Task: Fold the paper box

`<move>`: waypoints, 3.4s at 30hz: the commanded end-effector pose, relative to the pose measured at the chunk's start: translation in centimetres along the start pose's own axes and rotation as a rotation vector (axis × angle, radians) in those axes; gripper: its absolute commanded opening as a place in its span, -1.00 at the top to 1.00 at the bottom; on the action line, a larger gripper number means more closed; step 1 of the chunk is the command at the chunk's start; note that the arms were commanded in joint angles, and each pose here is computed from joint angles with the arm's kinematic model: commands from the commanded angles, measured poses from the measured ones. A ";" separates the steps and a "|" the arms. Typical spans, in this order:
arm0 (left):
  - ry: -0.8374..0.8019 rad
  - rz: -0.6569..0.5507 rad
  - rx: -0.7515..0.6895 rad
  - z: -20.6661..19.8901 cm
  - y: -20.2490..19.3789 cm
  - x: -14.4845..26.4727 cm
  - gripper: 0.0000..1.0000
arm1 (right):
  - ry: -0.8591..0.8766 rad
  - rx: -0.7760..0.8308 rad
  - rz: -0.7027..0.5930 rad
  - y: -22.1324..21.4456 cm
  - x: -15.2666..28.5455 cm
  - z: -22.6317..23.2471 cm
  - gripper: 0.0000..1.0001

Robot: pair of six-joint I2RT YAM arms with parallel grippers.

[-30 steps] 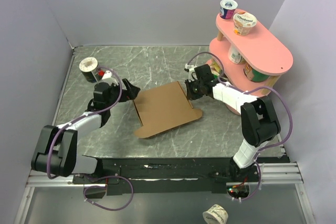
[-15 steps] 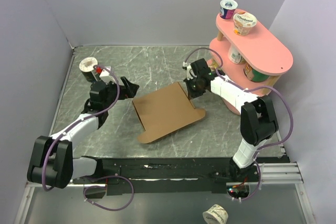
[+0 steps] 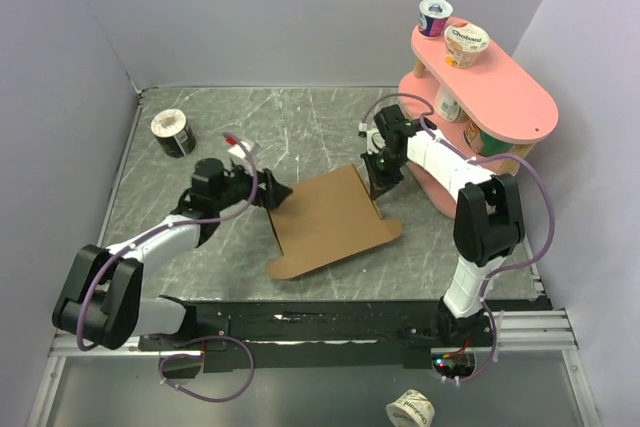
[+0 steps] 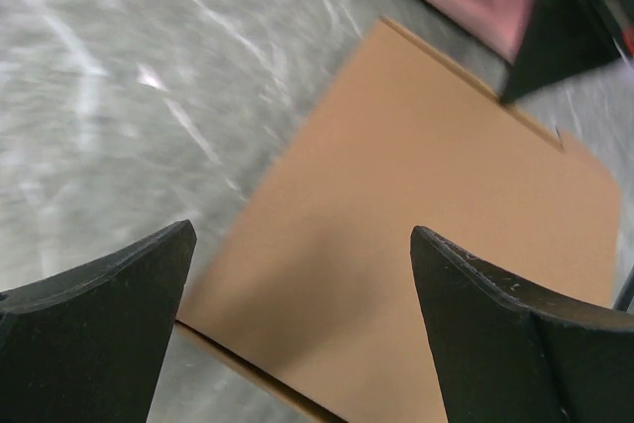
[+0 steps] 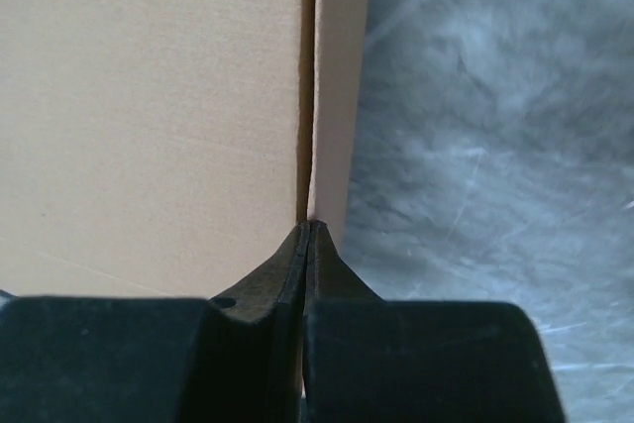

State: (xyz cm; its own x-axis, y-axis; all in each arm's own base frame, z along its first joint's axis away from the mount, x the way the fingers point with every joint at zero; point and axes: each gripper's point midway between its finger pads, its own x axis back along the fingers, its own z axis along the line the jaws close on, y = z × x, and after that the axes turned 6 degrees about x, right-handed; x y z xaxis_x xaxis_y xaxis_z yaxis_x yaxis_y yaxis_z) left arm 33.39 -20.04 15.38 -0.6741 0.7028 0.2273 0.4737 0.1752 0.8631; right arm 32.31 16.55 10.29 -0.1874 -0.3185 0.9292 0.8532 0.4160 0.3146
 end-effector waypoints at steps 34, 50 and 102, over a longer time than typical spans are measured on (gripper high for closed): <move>-0.081 0.142 0.045 2.7 -3.3 -7.0 -0.66 | 0.159 0.039 -0.307 4.4 2.9 0.3 -0.78; -0.048 0.284 0.120 6.0 -7.7 -8.4 0.11 | 0.065 0.628 -0.690 -1.4 7.4 12.7 -0.83; -0.010 0.341 0.242 9.2 -7.1 -10.6 0.18 | -0.686 1.472 -0.541 -1.8 -3.3 14.1 -0.20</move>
State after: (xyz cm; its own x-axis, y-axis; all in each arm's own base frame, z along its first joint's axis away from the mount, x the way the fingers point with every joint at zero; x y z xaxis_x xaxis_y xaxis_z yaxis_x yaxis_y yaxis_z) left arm 42.68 -24.54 7.05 -0.4397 0.8248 0.3555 0.7295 0.0971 0.6770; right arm 23.29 28.14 7.05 -0.7000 -0.4370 0.5648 -0.4400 0.8869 0.1409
